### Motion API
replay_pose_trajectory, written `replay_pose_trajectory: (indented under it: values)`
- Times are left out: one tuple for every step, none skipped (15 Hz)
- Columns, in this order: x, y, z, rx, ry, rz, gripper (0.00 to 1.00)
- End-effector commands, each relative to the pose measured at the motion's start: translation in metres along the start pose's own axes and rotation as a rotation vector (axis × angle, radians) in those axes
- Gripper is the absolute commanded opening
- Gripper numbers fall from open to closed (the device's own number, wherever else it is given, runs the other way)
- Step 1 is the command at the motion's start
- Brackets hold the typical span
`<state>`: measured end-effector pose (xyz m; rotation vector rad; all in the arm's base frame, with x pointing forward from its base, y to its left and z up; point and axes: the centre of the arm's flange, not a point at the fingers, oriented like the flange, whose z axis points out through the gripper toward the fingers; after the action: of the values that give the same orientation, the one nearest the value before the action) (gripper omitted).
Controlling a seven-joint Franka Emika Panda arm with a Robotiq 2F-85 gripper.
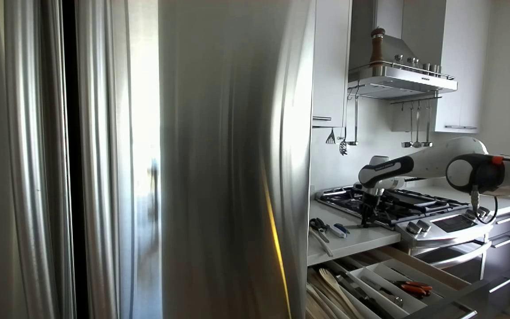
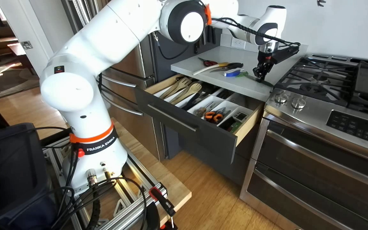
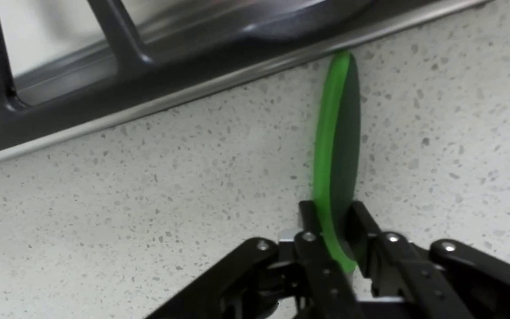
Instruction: Make the knife and scissors face each other on opposite sides
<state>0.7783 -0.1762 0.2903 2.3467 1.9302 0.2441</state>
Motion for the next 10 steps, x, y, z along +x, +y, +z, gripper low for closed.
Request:
replay_pose_trajectory:
  values:
    - [-0.011,0.018,0.011,0.017,0.021,-0.096,0.05]
    - [-0.011,0.02,0.012,0.017,0.023,-0.101,0.05]
    - [-0.01,0.021,0.012,0.019,0.026,-0.102,0.05]
    - [-0.009,0.024,0.01,0.033,0.041,-0.071,0.05]
    - [0.0,0.002,0.0,0.017,0.005,-0.013,0.22]
    - [-0.001,0.003,0.0,0.021,0.007,-0.011,0.22]
    - [-0.001,0.003,0.0,0.023,0.008,-0.01,0.22]
    - [-0.001,0.003,0.0,0.024,0.009,-0.01,0.22]
    - [-0.001,0.003,0.0,0.025,0.009,-0.009,0.22]
    - [-0.001,0.003,0.0,0.025,0.01,-0.009,0.22]
